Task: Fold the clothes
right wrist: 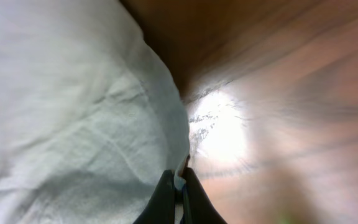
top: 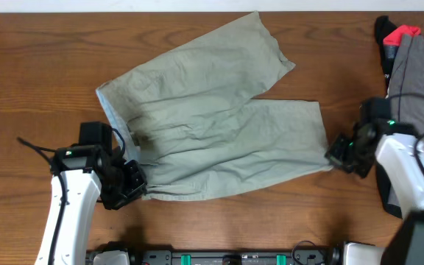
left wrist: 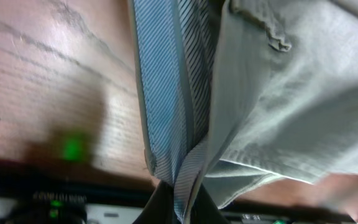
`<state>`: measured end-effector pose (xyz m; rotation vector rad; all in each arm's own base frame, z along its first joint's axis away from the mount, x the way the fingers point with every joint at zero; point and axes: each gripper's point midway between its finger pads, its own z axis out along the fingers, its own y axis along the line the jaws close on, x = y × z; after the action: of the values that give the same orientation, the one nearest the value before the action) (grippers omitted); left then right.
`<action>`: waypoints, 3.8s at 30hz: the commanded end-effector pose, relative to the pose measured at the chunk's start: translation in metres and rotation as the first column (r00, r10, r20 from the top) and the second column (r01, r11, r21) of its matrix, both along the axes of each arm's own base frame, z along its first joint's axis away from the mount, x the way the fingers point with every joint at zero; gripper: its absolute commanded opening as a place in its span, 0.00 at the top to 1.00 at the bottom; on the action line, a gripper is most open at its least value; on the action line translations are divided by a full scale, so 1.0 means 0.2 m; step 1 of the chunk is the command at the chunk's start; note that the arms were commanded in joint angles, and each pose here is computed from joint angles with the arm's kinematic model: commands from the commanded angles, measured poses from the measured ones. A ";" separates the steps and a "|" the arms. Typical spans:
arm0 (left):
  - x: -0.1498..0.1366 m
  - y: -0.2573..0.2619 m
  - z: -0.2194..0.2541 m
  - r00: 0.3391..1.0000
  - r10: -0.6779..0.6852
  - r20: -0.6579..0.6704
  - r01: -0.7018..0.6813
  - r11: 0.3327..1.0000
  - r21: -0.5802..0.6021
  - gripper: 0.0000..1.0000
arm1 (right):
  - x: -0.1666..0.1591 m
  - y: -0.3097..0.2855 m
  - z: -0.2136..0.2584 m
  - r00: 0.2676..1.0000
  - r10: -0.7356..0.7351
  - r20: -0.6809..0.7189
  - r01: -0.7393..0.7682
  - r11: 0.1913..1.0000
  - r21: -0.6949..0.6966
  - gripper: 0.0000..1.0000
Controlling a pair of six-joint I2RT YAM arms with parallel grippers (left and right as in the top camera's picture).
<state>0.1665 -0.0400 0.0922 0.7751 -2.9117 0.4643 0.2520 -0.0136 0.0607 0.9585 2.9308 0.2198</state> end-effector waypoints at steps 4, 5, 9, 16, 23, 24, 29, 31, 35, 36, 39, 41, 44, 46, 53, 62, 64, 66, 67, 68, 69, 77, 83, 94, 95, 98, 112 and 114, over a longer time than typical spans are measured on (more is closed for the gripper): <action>-0.03 -0.03 0.23 0.992 -0.002 0.122 0.005 1.000 -0.022 0.94 | 0.02 -0.25 0.49 0.987 -0.001 0.158 0.047 0.956 -0.290 0.99; -0.05 -0.03 0.26 0.991 0.002 0.136 0.001 1.000 -0.025 0.94 | 0.00 -0.26 0.54 0.986 -0.003 0.169 0.056 0.949 -0.310 0.99; -0.17 -0.04 0.35 0.986 0.027 0.166 -0.023 0.999 -0.028 0.94 | -0.06 -0.26 0.73 0.974 0.025 0.224 0.052 0.941 -0.334 0.99; -0.28 -0.05 0.40 0.980 0.047 0.195 -0.043 0.999 -0.026 0.94 | 0.02 -0.22 1.02 0.914 0.107 0.391 0.028 0.946 -0.324 0.99; -0.08 0.00 0.39 0.958 0.090 0.272 -0.096 0.995 0.007 0.94 | 0.41 -0.05 0.91 0.869 0.167 0.466 -0.115 0.984 -0.139 0.99; -0.04 0.01 0.39 0.956 0.090 0.280 -0.098 0.995 0.012 0.94 | 0.49 -0.01 0.88 0.854 0.188 0.484 -0.156 0.982 -0.105 0.99; 0.09 0.07 0.29 0.971 0.094 0.222 -0.112 0.991 0.070 0.94 | 0.86 0.18 0.77 0.754 0.234 0.613 -0.313 0.949 0.022 0.99; 0.12 0.09 0.24 0.979 0.094 0.181 -0.111 0.990 0.089 0.94 | 0.98 0.25 0.73 0.711 0.244 0.659 -0.367 0.929 0.052 0.99; 0.17 0.13 0.15 0.989 0.095 0.113 -0.110 0.984 0.138 0.94 | 1.17 0.41 0.65 0.630 0.257 0.733 -0.459 0.885 0.084 0.99; 0.18 0.15 0.13 0.990 0.095 0.105 -0.110 0.982 0.154 0.94 | 1.20 0.45 0.64 0.607 0.261 0.751 -0.482 0.872 0.086 0.99; 0.20 0.20 0.10 0.990 0.113 0.087 -0.129 0.969 0.209 0.94 | 1.29 0.54 0.60 0.578 0.242 0.779 -0.496 0.862 0.101 0.99; 0.21 0.23 0.08 0.988 0.131 0.087 -0.149 0.958 0.244 0.94 | 1.33 0.58 0.57 0.565 0.238 0.790 -0.504 0.858 0.101 0.99; 0.27 0.26 0.07 0.982 0.146 0.122 -0.175 0.947 0.270 0.94 | 1.38 0.62 0.52 0.552 0.233 0.800 -0.502 0.859 0.097 0.99; 0.32 0.28 0.08 0.975 0.145 0.170 -0.189 0.941 0.280 0.94 | 1.41 0.63 0.49 0.555 0.224 0.801 -0.488 0.868 0.095 0.99; 0.43 0.36 0.10 0.951 0.158 0.264 -0.244 0.910 0.334 0.94 | 1.49 0.66 0.39 0.546 0.203 0.813 -0.473 0.875 0.099 0.99; 0.42 0.45 0.07 0.938 0.235 0.253 -0.325 0.850 0.414 0.94 | 1.56 0.80 0.39 0.441 0.219 0.870 -0.525 0.849 0.052 0.99; 0.42 0.47 0.07 0.935 0.247 0.255 -0.339 0.834 0.436 0.94 | 1.57 0.84 0.40 0.422 0.223 0.879 -0.529 0.848 0.039 0.99; 0.42 0.49 0.07 0.933 0.250 0.258 -0.346 0.819 0.458 0.94 | 1.59 0.84 0.37 0.427 0.228 0.875 -0.508 0.861 0.023 0.99; 0.42 0.50 0.07 0.932 0.253 0.258 -0.350 0.811 0.469 0.94 | 1.59 0.85 0.35 0.435 0.225 0.872 -0.495 0.868 0.023 0.99; 0.42 0.51 0.07 0.933 0.254 0.256 -0.351 0.805 0.479 0.94 | 1.60 0.85 0.33 0.445 0.222 0.867 -0.484 0.875 0.024 0.98; 0.41 0.52 0.07 0.931 0.262 0.255 -0.357 0.797 0.486 0.92 | 1.60 0.86 0.30 0.451 0.219 0.865 -0.478 0.878 0.027 0.98; 0.45 0.57 0.03 0.923 0.283 0.260 -0.382 0.760 0.526 0.79 | 1.62 0.93 0.20 0.448 0.231 0.864 -0.488 0.872 0.019 0.97; 0.47 0.59 -0.03 0.926 0.295 0.234 -0.376 0.744 0.552 0.51 | 1.61 0.95 0.15 0.458 0.237 0.857 -0.494 0.869 0.024 0.67; 0.53 0.52 0.26 0.925 0.128 0.359 -0.300 0.826 0.478 0.61 | 1.50 0.79 0.23 0.501 0.176 0.847 -0.613 0.764 0.203 0.44; 0.56 0.47 0.28 0.920 0.088 0.383 -0.263 0.861 0.434 0.68 | 1.47 0.78 0.22 0.533 0.172 0.828 -0.610 0.757 0.235 0.49; 0.61 0.32 0.31 0.902 -0.060 0.428 -0.105 0.930 0.352 0.81 | 1.35 0.82 0.17 0.625 0.176 0.760 -0.616 0.709 0.343 0.65; 0.72 0.17 -0.29 0.927 -0.315 0.204 0.242 0.918 0.315 0.87 | 1.13 0.78 -0.21 0.768 0.417 0.487 -0.544 0.825 0.151 0.63; 0.75 0.19 -0.37 0.933 -0.305 0.191 0.237 0.920 0.311 0.86 | 1.10 0.69 -0.26 0.794 0.431 0.430 -0.517 0.850 0.101 0.70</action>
<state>0.3170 -0.0049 0.0368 0.3983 -3.3203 0.1160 0.4619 0.1631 0.0086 0.1043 2.7263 0.9411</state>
